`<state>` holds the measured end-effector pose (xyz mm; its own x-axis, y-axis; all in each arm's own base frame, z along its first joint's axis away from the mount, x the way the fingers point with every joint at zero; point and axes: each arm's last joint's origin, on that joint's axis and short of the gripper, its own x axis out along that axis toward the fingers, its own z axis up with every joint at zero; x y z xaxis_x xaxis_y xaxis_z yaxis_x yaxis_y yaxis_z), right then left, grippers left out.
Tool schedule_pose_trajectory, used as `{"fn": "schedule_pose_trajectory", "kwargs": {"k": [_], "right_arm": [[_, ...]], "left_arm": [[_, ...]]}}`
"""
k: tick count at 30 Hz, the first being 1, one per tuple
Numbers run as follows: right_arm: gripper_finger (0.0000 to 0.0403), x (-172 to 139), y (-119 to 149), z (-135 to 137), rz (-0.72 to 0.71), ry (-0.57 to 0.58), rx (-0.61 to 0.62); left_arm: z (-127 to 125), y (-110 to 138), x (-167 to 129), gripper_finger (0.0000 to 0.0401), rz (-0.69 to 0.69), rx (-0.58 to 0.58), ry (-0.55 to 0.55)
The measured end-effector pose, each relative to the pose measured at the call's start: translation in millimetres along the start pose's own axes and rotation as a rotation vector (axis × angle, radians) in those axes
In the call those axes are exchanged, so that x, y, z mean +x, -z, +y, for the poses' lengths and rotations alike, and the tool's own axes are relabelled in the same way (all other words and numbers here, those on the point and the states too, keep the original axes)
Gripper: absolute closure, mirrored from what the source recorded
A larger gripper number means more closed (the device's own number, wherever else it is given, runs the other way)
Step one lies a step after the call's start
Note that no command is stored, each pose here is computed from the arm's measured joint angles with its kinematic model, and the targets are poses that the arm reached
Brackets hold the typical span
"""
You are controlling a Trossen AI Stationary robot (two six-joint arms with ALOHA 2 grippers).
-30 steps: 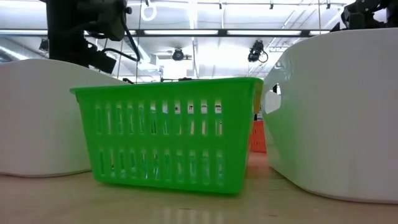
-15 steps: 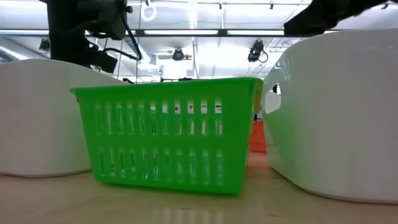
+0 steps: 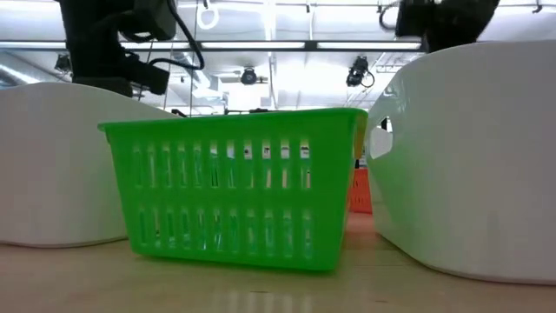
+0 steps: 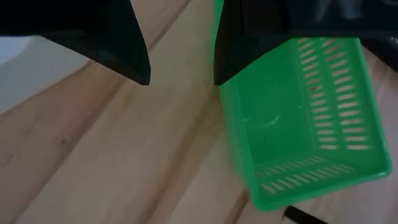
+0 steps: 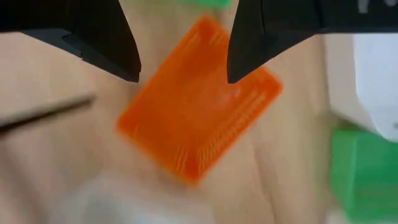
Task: Stack baskets on shelf by color
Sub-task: Put the right green bin on the shelf
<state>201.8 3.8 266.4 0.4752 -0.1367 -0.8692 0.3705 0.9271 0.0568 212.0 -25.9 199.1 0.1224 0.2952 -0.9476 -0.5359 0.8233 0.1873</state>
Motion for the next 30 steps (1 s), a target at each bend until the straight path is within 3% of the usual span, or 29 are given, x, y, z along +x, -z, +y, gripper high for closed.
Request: {"fn": "schedule_pose_trajectory", "kwargs": {"k": [5,8,13,17,20,30], "right_arm": [[0.0158,10.8,15.3,-10.6,0.252,0.123,0.221],[0.0158,11.8,21.7,-14.5,0.313,0.187,0.295],[0.0158,17.1,27.4,-22.2,0.328,0.240,0.407],[0.0158,24.4,34.7,-27.4,0.374,0.240,0.496],[0.0158,30.8,42.1,-31.6,0.422,0.237,0.546],[0.0162,47.0,39.0,-35.9,0.295,0.218,0.739]], "left_arm": [[-3.2,0.6,-1.6,0.0216,-0.055,0.016,-0.032],[-4.2,-5.4,-2.0,0.0216,-0.144,0.013,-0.061],[-7.0,-44.2,-22.6,0.0218,-0.447,0.052,-0.103],[-11.3,-78.2,-50.1,0.0222,-0.690,0.100,-0.053],[-14.2,-90.2,-60.8,0.0225,-0.811,0.154,-0.013],[-4.5,-101.0,-60.7,0.0226,-0.850,0.133,-0.016]]}}
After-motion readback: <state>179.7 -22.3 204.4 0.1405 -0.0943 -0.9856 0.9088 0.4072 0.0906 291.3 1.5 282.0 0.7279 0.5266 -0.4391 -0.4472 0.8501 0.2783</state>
